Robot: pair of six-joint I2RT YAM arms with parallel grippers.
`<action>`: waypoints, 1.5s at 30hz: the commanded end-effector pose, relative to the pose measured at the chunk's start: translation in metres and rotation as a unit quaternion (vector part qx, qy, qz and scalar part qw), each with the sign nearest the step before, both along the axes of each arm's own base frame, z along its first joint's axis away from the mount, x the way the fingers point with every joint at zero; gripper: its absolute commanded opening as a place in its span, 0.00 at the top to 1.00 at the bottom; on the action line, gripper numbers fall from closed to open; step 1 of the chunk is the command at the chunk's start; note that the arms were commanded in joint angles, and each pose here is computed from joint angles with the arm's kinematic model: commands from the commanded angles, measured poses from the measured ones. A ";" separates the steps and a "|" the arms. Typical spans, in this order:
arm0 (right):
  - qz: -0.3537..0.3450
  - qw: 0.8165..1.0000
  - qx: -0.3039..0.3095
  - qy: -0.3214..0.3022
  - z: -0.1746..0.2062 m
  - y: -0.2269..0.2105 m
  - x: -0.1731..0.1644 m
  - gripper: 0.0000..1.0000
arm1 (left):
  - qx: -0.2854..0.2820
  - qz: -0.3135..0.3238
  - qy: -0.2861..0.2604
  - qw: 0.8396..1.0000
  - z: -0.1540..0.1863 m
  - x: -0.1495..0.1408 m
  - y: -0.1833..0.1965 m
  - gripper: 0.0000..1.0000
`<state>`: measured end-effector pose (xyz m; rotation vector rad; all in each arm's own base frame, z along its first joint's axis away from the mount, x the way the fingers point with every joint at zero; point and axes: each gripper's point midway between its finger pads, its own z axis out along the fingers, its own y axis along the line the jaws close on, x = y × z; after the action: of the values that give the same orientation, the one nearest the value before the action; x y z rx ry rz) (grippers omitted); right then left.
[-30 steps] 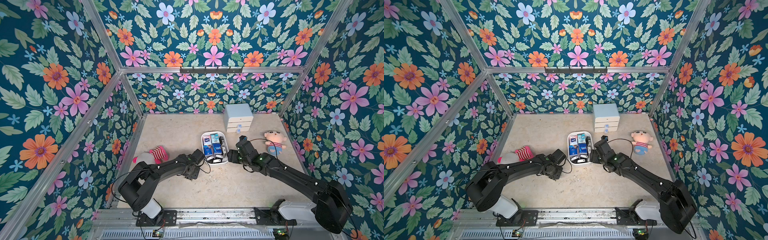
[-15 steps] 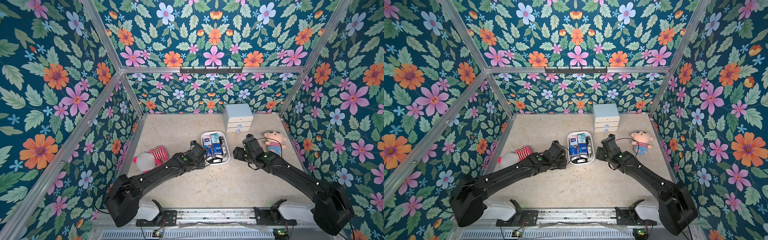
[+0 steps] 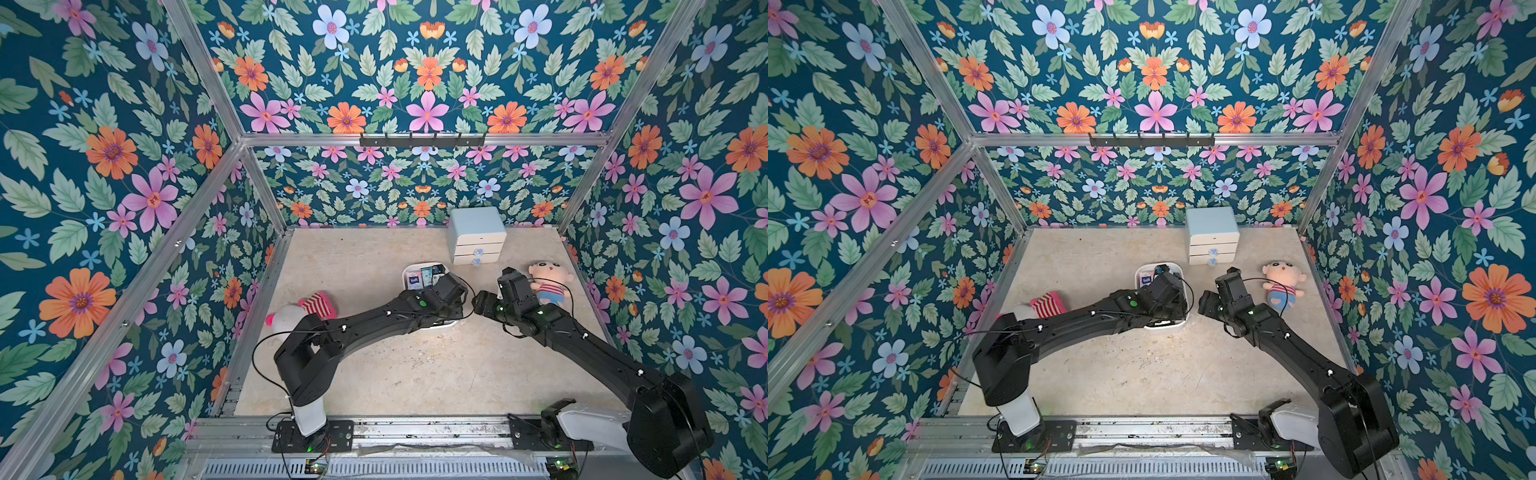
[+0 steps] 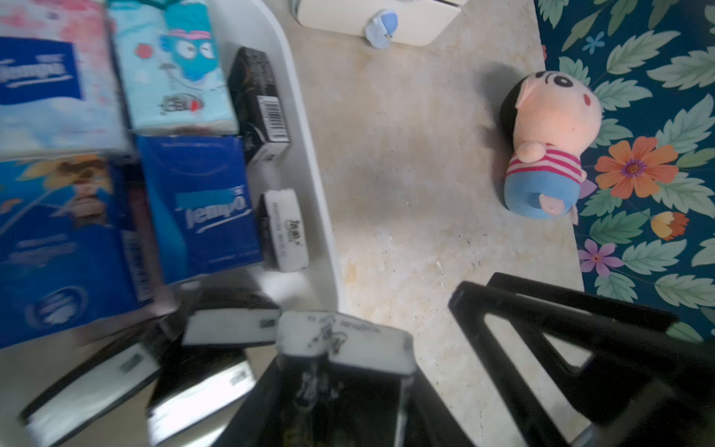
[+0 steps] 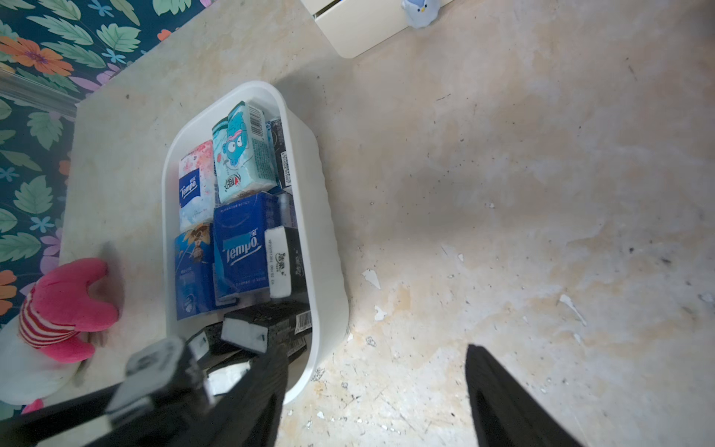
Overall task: Put the pocket tissues into the storage box
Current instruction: Place the pocket tissues in the storage box.
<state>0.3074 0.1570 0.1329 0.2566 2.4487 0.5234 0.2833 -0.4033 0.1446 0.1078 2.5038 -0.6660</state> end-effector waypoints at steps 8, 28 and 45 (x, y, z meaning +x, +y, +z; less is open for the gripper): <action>0.000 1.000 0.010 -0.020 0.014 -0.002 -0.002 0.23 | 0.040 0.025 -0.016 0.999 -0.017 0.015 0.003 0.50; 0.064 0.996 0.057 -0.039 0.023 0.020 -0.012 0.24 | 0.104 0.090 -0.057 0.989 -0.036 0.044 0.024 0.36; 0.227 0.953 0.201 -0.024 0.047 0.112 -0.050 0.34 | 0.036 0.192 -0.063 0.979 0.032 0.055 0.108 0.22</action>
<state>0.2598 0.2446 0.1593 -0.0976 2.4039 1.0838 0.3373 -0.3222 0.1738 -0.2234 2.3418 -0.4311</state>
